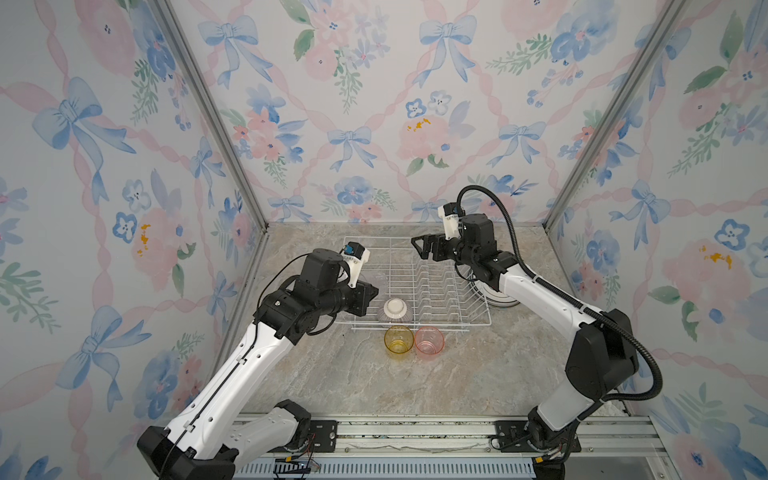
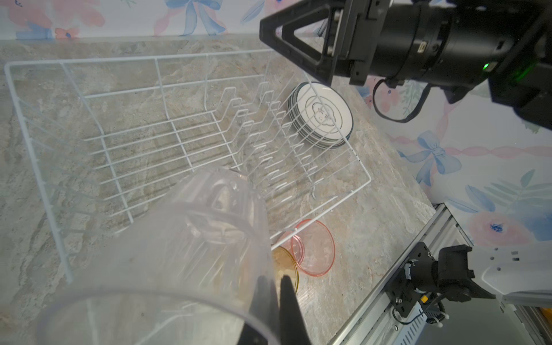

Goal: Unload the mixed dishes from the dish rack
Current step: 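Carry the clear glass toward the robot with the left gripper while the right withdraws, then lower the clear glass onto the table beside the yellow glass with the left gripper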

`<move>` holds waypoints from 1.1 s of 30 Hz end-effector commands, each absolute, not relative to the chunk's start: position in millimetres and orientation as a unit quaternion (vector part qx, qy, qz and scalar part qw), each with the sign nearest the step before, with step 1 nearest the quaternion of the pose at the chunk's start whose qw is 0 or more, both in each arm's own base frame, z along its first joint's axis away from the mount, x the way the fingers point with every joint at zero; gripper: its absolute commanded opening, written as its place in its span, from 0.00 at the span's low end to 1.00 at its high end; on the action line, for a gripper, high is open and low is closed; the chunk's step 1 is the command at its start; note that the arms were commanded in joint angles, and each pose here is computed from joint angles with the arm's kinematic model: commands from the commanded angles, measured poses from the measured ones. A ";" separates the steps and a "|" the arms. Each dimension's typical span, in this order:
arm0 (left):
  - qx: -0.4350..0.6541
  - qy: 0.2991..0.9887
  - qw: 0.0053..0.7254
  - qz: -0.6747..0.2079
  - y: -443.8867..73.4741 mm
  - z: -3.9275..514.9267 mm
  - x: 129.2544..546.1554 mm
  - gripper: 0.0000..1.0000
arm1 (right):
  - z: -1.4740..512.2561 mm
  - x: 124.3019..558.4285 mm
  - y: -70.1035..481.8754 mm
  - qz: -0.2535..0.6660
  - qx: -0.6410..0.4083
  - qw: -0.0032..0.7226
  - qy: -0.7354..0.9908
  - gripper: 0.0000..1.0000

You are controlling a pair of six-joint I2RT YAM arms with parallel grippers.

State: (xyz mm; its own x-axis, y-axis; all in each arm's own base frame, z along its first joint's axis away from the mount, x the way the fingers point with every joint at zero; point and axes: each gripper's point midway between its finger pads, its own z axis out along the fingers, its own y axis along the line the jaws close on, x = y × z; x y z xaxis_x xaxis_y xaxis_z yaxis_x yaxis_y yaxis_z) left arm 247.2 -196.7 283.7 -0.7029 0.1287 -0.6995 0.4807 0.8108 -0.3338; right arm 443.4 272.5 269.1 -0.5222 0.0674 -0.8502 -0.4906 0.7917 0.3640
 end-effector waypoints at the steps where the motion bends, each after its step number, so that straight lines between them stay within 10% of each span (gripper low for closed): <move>1: 0.158 0.930 0.290 -0.160 -174.7 260.3 227.4 0.00 | 278.7 434.6 262.5 0.287 -0.133 0.481 0.817 0.97; 33: 0.261 0.965 0.027 -0.022 -219.9 133.1 187.2 0.00 | 268.1 428.7 242.7 0.313 -0.107 0.484 0.810 0.97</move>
